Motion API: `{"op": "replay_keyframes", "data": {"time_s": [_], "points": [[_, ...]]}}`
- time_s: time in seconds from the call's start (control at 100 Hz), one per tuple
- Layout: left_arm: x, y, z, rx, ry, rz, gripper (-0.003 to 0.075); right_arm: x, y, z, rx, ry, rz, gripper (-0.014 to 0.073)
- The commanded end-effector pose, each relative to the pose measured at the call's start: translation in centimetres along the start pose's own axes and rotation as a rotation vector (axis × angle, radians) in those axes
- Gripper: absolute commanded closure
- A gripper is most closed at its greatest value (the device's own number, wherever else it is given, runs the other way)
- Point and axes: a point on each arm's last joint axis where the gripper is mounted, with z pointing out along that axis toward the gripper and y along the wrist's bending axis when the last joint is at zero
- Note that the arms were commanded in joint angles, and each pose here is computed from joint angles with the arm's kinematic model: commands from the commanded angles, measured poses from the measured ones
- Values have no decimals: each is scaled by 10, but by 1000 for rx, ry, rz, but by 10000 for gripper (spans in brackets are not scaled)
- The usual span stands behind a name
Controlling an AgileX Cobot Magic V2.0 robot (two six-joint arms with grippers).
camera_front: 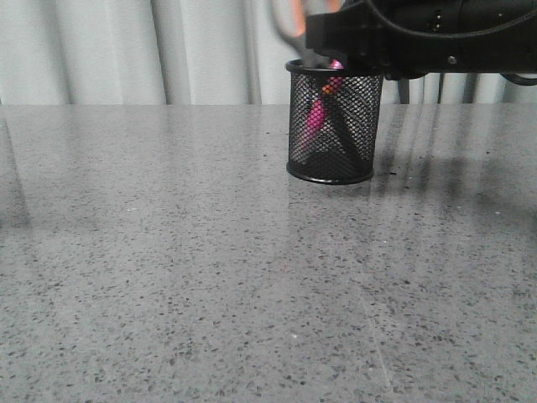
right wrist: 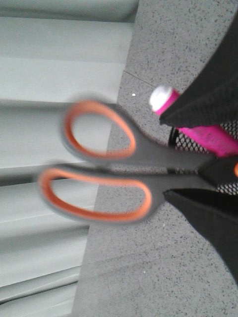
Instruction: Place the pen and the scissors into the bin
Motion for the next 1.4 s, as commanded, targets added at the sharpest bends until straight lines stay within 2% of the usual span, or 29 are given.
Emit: {"op": "replay_keyframes", "data": {"time_s": [0.0,0.3,0.42,0.55,0.65,0.75,0.96,1.21,1.39], "points": [[-13,0,-6,-13,-58,-23,739,-32,0,-6,-2,-173,-4,326],[-13,0,-6,-13,-58,-23,739,-73,-9,-45,30,-322,-15,342],[-13,0,-5,-13,-57,-20,739,-90,-21,-65,82,-349,-31,461],[-12,0,-5,-15,-54,-14,739,-106,-35,-89,152,-333,-42,670],[-12,-1,-8,-22,-61,-2,739,-113,-43,-106,206,-284,-81,670],[-6,1,-15,-75,-85,25,739,-116,-46,-124,242,-218,-112,670],[26,-1,-45,-217,-168,26,739,-93,-40,-168,274,-250,-128,670],[68,-9,-81,-322,-265,32,739,-45,-28,-214,277,-286,-133,670],[97,-10,-98,-397,-335,-18,739,-21,-22,-235,277,-273,-131,670]]}}
